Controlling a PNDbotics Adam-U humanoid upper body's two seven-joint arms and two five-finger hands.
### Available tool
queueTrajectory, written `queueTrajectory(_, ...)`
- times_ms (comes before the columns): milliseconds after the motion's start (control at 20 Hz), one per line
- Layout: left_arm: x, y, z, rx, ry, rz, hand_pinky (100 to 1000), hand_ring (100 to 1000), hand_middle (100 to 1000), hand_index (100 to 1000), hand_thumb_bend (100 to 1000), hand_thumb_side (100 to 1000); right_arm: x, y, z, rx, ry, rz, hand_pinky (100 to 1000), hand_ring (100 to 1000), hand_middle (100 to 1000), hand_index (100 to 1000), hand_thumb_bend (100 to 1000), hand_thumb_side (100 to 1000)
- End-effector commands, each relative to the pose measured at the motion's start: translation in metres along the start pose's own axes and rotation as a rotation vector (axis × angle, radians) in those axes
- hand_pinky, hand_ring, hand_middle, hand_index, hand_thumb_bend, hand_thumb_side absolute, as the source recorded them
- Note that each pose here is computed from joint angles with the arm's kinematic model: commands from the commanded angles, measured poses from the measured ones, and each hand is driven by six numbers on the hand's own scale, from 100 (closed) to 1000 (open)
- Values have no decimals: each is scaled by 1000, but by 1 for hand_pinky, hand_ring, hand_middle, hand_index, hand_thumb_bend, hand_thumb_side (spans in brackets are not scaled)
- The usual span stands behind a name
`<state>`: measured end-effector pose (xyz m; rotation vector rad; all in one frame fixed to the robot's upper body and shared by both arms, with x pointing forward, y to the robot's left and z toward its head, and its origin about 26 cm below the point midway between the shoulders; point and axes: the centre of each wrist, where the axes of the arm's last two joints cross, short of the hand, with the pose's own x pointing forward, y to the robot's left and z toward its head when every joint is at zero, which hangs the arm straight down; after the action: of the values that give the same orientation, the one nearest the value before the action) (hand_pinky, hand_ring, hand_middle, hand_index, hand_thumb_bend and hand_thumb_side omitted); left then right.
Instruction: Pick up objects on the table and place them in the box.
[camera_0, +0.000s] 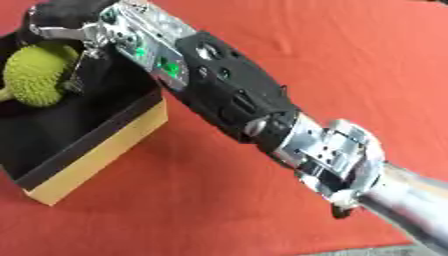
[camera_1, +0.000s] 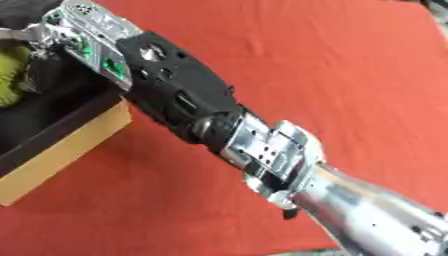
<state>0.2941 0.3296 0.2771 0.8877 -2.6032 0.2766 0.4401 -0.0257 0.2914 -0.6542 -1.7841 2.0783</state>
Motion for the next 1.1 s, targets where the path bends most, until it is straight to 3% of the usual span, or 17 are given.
queueTrajectory(50, 6, 4, -8, 0, -40, -7, 753, 661, 663, 787, 294, 508, -2, -9, 1, 16, 7, 41, 841, 848, 806, 857, 329, 100)
queueTrajectory(150, 6, 4, -8, 0, -38, -8, 753, 661, 663, 787, 295, 509, -4, -8, 2, 37, 21, 58, 870, 888, 844, 894, 321, 102)
queueTrajectory(400, 5, 5, -7, 3, -33, -12, 753, 660, 663, 787, 295, 509, -7, -13, 5, 27, 78, 94, 893, 907, 875, 952, 281, 297)
queueTrajectory(850, 4, 6, -5, 7, -25, -20, 753, 660, 662, 787, 296, 509, -2, -37, 18, -168, 120, 105, 879, 886, 842, 952, 272, 273)
queueTrajectory(1100, 2, 8, -3, 9, -19, -32, 753, 660, 662, 787, 295, 509, 9, -74, 47, -366, 113, 119, 838, 834, 776, 906, 231, 190)
